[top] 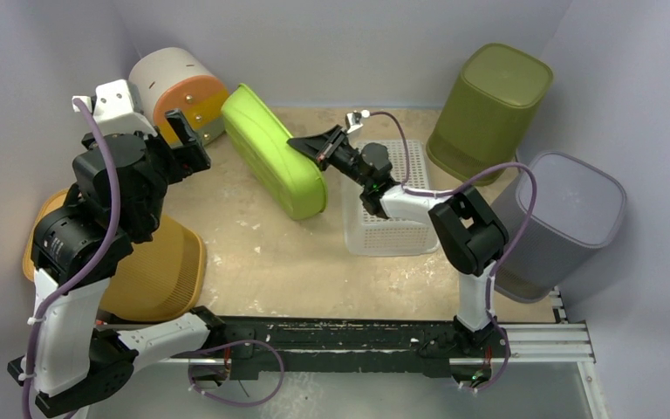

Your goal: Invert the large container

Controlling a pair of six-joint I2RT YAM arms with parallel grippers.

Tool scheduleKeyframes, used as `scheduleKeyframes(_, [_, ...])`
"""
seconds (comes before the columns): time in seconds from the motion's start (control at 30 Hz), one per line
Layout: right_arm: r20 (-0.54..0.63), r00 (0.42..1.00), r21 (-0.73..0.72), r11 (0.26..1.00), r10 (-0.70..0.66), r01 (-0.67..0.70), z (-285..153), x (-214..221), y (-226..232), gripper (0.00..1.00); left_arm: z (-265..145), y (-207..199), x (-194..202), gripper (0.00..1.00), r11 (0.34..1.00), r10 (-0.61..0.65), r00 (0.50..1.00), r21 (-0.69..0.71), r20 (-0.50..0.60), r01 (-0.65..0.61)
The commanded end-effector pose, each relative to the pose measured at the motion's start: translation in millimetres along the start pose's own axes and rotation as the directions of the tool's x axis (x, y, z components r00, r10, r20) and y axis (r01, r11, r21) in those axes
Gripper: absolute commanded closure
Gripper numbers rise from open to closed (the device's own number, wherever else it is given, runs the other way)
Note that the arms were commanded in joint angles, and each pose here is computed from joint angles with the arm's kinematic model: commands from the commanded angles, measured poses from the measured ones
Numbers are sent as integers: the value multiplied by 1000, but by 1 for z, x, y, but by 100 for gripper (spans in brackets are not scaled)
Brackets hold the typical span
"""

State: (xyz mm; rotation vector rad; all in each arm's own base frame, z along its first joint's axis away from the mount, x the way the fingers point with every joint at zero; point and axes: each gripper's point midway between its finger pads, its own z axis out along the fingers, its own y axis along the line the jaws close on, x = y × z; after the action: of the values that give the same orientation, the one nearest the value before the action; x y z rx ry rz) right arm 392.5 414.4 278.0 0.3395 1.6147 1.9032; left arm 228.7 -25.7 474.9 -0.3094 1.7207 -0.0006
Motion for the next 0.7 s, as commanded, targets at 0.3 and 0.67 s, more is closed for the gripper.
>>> scheduleKeyframes(0.3, [44,999,444,896,5,-24,-59,-40,-179,100,17,-12,12,10,999,31,999,-14,-9,-32])
scheduleKeyframes(0.67, [12,993,545,833,-121,95,-73,-52,-201,100,29,-21,26,10,999,48,998,-10,-27,-49])
